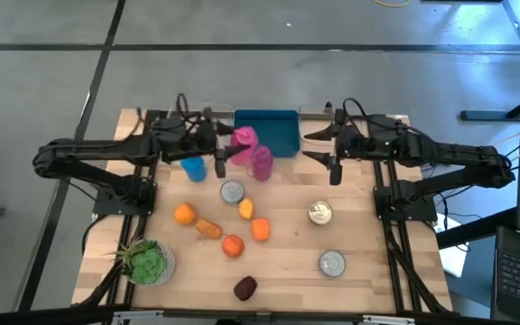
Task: Pick & Place Food Item
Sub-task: Put the pink bottle into the left transparent bin
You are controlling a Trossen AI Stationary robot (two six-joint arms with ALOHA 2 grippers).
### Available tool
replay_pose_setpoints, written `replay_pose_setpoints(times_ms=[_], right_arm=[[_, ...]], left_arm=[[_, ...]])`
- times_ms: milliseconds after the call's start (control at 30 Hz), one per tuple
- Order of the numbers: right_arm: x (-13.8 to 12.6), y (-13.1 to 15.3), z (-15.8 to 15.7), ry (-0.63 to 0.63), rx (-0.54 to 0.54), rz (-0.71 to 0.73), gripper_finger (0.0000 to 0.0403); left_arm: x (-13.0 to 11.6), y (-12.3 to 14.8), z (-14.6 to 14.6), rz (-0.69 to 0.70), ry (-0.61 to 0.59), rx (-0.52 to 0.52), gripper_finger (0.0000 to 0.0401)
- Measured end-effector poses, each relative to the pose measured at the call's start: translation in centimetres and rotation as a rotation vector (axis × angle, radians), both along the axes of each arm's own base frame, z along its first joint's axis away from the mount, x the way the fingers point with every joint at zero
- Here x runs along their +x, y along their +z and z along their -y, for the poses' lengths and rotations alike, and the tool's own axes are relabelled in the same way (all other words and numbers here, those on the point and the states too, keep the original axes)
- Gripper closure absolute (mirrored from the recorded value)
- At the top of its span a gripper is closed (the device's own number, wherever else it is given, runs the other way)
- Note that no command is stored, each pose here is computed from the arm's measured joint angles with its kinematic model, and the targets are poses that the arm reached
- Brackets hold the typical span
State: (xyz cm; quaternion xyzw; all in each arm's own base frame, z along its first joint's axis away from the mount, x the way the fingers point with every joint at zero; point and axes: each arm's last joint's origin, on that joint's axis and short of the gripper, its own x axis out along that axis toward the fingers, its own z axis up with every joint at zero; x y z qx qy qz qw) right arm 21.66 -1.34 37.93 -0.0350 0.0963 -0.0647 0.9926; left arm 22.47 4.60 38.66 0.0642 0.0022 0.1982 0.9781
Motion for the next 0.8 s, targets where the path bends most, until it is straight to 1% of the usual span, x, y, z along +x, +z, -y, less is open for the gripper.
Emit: replay_pose_setpoints(times_ms=[133, 200, 300, 500, 633, 800], right_arm=[[0.0, -0.6, 0.1, -0.046, -0.006, -0.036, 0.0195], [-0.2, -1.4, 0.2, -0.064, -0.008, -0.052, 0.0195], [-0.8, -2.5, 0.2, -0.078, 0.008, -0.045, 0.0195], [-2.8, -5.2, 0.1, -0.097, 0.067, 0.021, 0.0195], [-4.0, -6.9, 0.0, -0.102, 0.11, 0.078, 0.0195], [-4.9, -8.9, 0.0, -0.105, 0.145, 0.119, 0.0195]], left_arm=[[-1.5, 0.4, -1.2, -0.004, 0.086, -0.004, 0.0235], [-2.0, 0.4, -2.0, -0.005, 0.124, -0.015, 0.0234], [-2.8, -0.2, -3.3, -0.012, 0.186, -0.033, 0.0235], [-4.0, -1.7, -5.9, 0.0, 0.209, -0.094, 0.0236], [-4.6, -3.1, -7.6, 0.026, 0.275, -0.091, 0.0237], [-5.8, -4.4, -9.4, 0.114, 0.336, -0.09, 0.0237]])
